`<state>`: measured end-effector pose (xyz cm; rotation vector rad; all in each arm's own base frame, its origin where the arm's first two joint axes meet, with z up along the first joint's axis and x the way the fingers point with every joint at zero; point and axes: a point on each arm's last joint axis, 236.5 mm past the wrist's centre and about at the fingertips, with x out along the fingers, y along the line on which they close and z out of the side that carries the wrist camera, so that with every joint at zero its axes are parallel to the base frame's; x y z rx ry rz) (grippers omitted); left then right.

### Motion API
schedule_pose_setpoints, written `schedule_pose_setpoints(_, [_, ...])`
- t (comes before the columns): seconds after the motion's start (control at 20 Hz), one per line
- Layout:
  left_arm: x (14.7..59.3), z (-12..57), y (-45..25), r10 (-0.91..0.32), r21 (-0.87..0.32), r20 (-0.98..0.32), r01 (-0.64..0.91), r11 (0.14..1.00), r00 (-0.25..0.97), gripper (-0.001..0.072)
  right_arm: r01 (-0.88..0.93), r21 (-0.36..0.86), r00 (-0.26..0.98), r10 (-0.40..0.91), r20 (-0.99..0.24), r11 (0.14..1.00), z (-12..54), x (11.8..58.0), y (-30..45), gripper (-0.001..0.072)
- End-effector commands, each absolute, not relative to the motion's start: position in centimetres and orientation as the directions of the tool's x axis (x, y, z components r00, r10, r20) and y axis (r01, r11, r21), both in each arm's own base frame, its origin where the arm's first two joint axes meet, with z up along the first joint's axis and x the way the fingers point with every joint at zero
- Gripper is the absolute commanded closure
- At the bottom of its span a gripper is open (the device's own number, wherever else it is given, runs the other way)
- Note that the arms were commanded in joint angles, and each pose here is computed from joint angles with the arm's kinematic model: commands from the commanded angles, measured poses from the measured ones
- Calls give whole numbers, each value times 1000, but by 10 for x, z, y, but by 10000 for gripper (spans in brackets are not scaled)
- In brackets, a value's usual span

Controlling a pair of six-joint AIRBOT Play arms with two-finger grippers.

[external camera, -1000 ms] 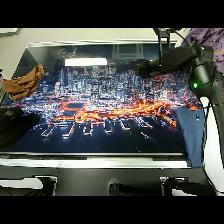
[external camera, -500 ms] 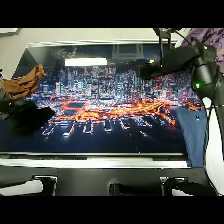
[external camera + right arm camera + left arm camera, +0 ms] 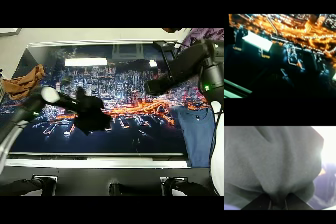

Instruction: Fold the clothes and pants, and hang the long-sleeved shirts on hangers.

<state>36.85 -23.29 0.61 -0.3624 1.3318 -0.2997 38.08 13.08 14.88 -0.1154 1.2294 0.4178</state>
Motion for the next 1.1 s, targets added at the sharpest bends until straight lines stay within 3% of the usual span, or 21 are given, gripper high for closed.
schedule_pose_setpoints(0.0, [327,-41,-300,-409,-412,-909,-29,911,85,541,-359,39,263,141,-955,932,143,378,106,561])
schedule_pose_setpoints(0.05, [323,-54,-293,-385,-387,-922,-104,916,41,275,-348,20,307,134,-942,937,144,390,104,453])
schedule_pose_setpoints(0.1, [323,-56,-281,-370,-369,-929,-135,920,18,162,-342,2,338,125,-933,940,141,399,102,408])
schedule_pose_setpoints(0.15, [328,-51,-262,-352,-350,-936,-137,927,7,163,-343,-37,353,92,-931,939,134,405,95,392])
schedule_pose_setpoints(0.25, [344,-29,-205,-298,-300,-954,-111,947,37,162,-282,3,322,98,-942,959,108,408,74,392])
schedule_pose_setpoints(0.4, [364,14,-111,-230,-250,-961,-131,959,155,162,-103,336,168,349,-922,936,42,383,72,389])
schedule_pose_setpoints(0.5, [369,37,-68,-216,-252,-950,-147,957,224,163,18,596,167,585,-794,803,20,376,108,285])
schedule_pose_setpoints(0.55, [371,44,-51,-205,-253,-946,-175,952,249,164,50,677,198,657,-727,734,12,378,129,278])
schedule_pose_setpoints(0.7, [373,48,-22,-185,-255,-944,-249,934,273,164,94,709,219,680,-699,699,-32,369,173,278])
schedule_pose_setpoints(0.85, [373,47,-12,-178,-255,-944,-272,928,277,164,73,696,95,690,-718,714,-69,340,221,277])
schedule_pose_setpoints(1.05, [373,47,-14,-179,-255,-944,-268,929,276,166,72,708,37,708,-705,702,-89,325,256,278])
